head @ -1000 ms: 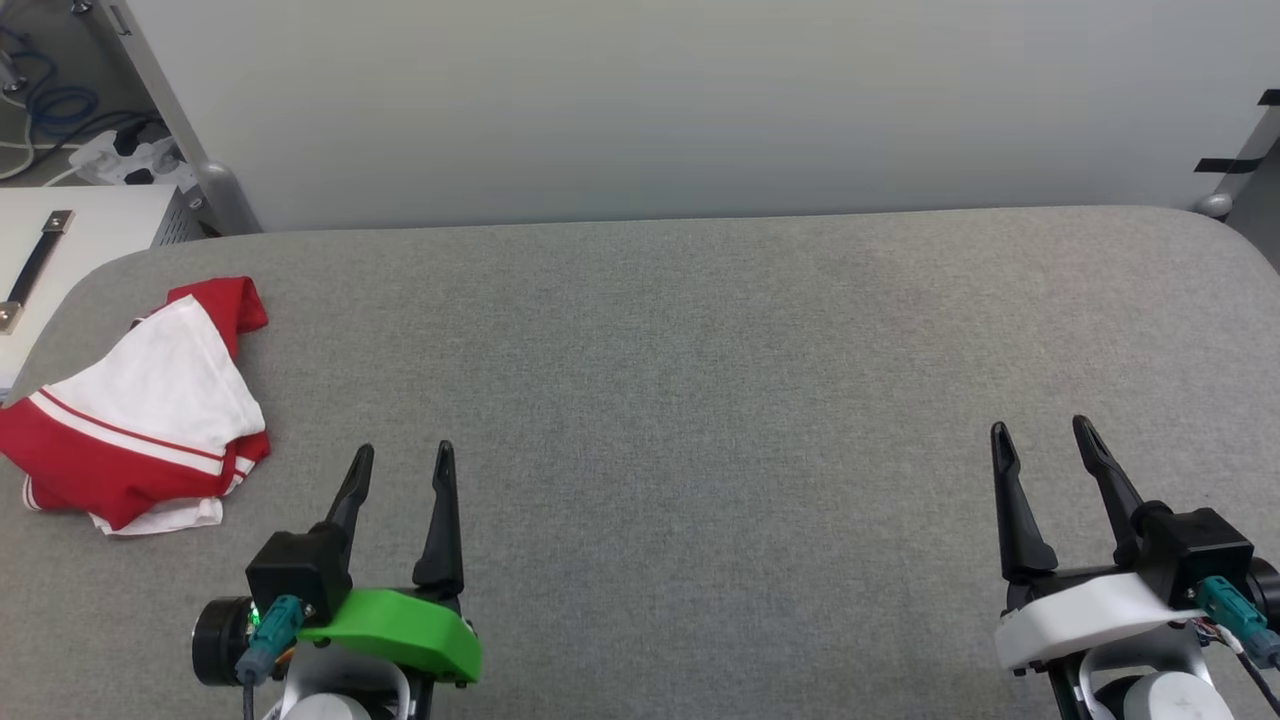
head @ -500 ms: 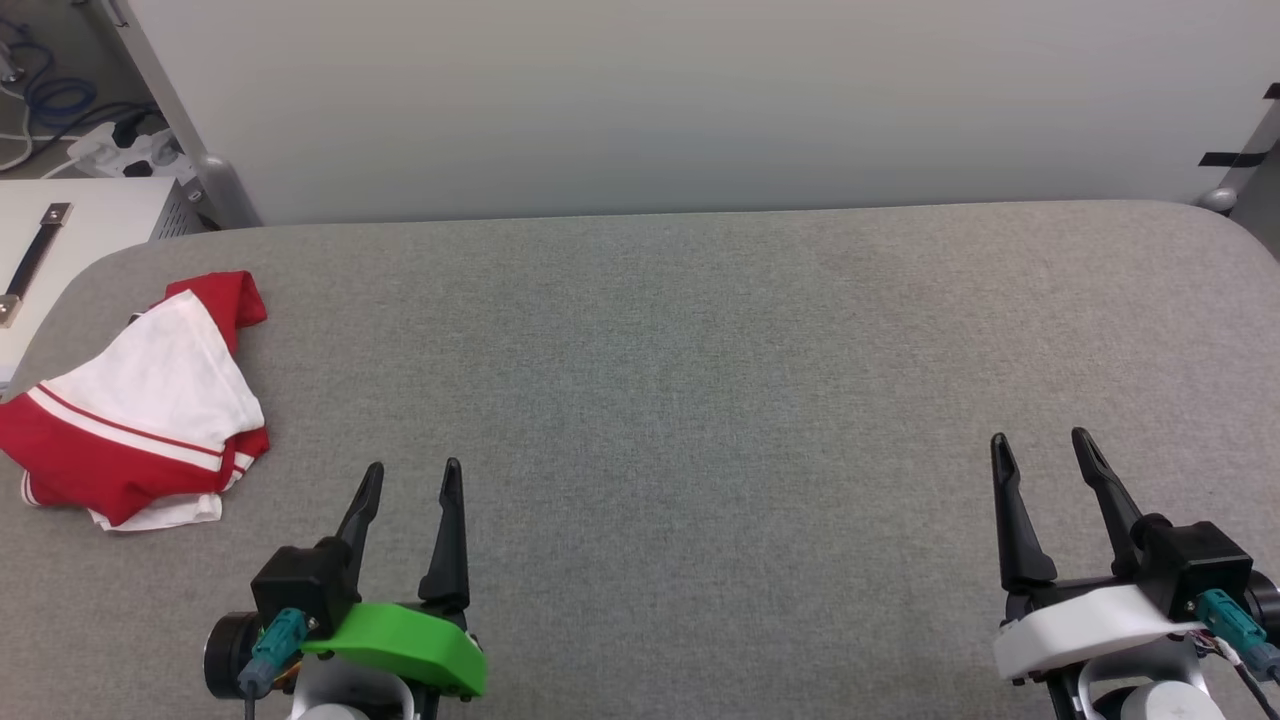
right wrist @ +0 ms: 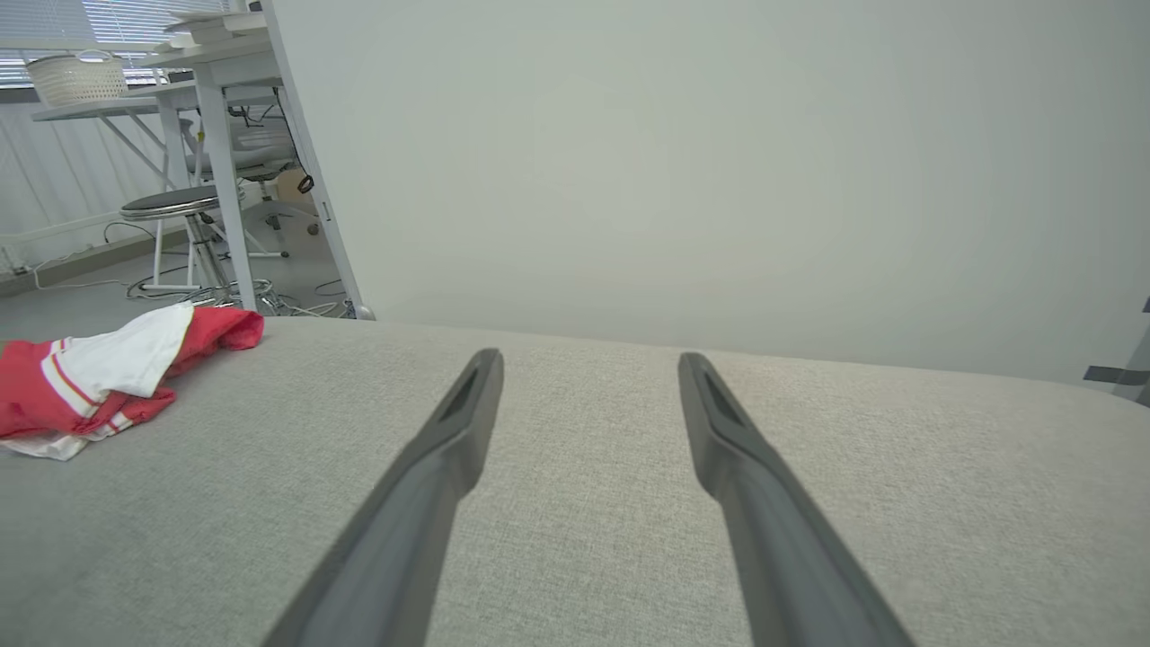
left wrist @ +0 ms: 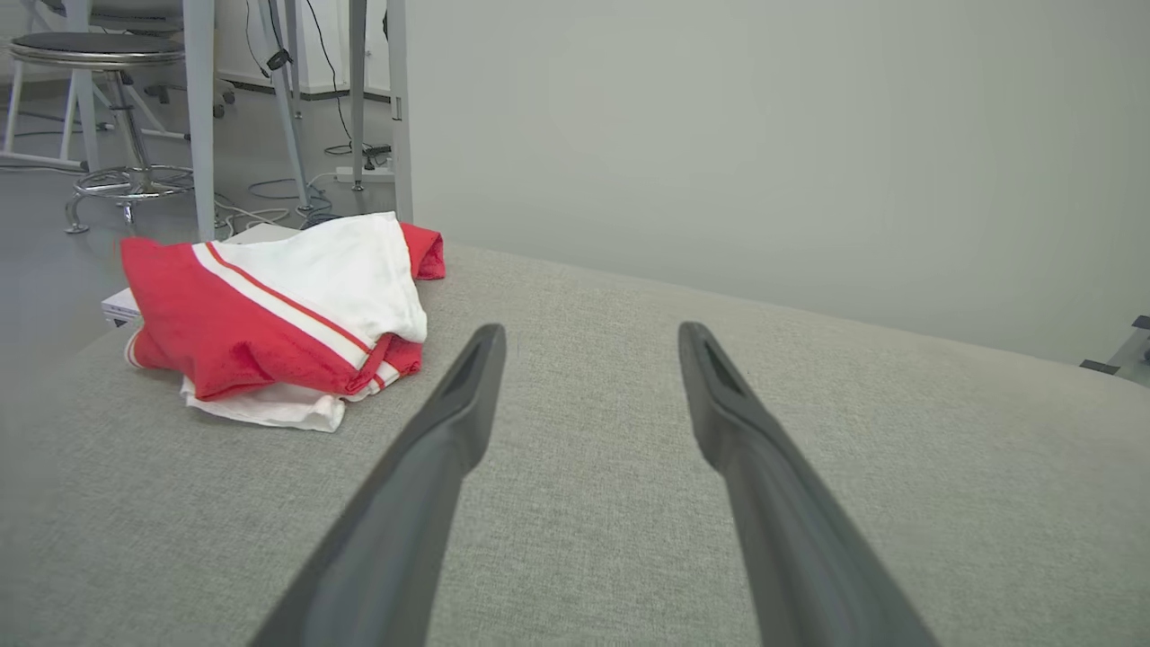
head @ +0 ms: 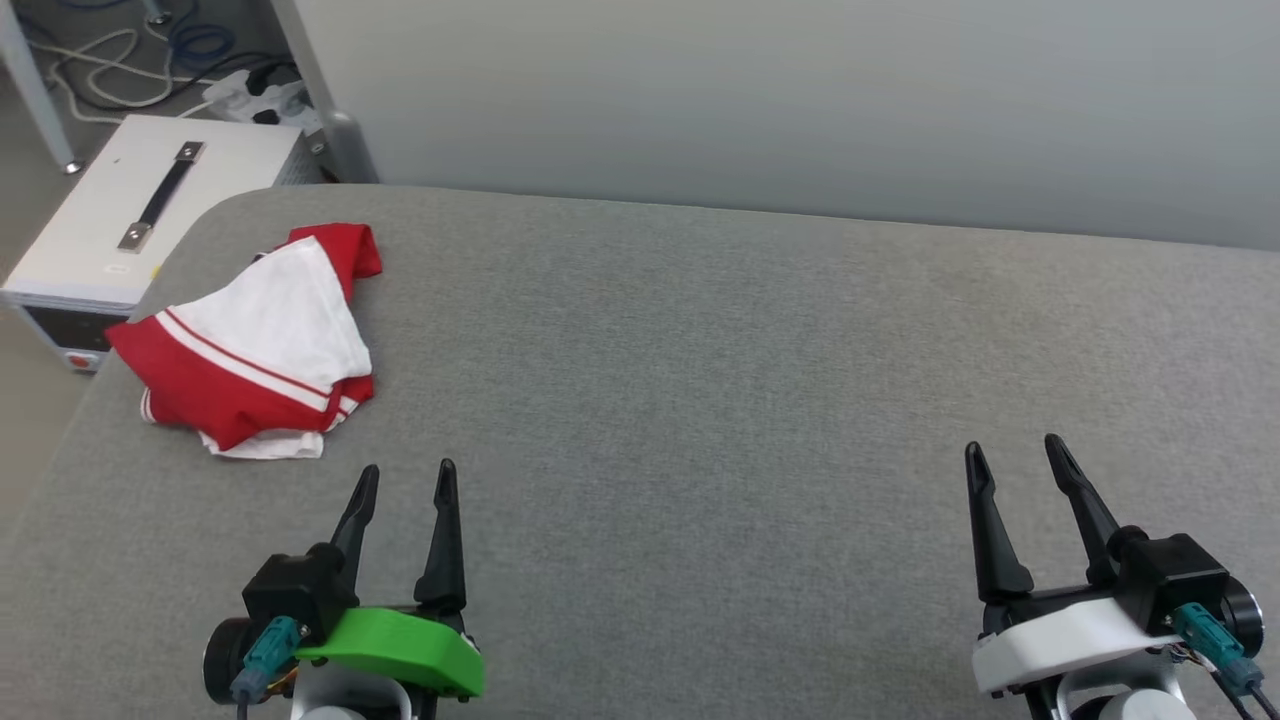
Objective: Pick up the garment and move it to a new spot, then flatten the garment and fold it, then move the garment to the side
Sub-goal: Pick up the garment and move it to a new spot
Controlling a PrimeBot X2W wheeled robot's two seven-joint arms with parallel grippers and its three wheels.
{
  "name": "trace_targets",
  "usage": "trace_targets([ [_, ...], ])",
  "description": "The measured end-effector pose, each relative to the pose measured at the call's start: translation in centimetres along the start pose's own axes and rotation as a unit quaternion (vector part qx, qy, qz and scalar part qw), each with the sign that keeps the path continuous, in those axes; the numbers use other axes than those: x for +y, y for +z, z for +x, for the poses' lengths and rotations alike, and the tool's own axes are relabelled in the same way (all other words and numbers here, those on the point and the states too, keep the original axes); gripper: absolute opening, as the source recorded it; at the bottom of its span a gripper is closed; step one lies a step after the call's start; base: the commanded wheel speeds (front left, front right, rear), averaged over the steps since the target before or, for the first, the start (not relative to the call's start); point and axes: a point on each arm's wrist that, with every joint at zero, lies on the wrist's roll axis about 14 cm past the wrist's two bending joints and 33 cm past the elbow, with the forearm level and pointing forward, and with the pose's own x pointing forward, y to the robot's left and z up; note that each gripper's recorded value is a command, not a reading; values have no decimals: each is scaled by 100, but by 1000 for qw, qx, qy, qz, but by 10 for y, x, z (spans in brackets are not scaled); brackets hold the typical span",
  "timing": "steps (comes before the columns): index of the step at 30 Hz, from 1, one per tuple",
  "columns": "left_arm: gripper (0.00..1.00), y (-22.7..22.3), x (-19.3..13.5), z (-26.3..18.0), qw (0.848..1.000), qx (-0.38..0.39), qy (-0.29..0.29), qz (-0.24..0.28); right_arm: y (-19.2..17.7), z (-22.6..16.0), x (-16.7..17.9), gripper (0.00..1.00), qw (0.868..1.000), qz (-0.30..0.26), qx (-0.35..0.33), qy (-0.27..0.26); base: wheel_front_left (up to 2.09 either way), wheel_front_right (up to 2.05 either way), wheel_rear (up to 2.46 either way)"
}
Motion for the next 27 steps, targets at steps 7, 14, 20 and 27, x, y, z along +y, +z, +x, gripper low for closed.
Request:
trace_targets([
  [7, 100, 12, 36, -22, 998, -20, 58, 5, -7, 17, 42, 100, 998, 16, 2, 64, 0, 0, 0],
  [14, 100, 21, 65, -46, 994, -31, 108, 10, -14, 28, 84, 100, 992, 34, 8, 125, 0, 0, 0],
  [20, 100, 24, 80, -61, 990, -34, 135, 14, -19, 34, 109, 100, 986, 46, 14, 162, 0, 0, 0],
  [27, 100, 22, 87, -69, 988, -28, 151, 18, -27, 37, 124, 100, 981, 55, 24, 182, 0, 0, 0],
])
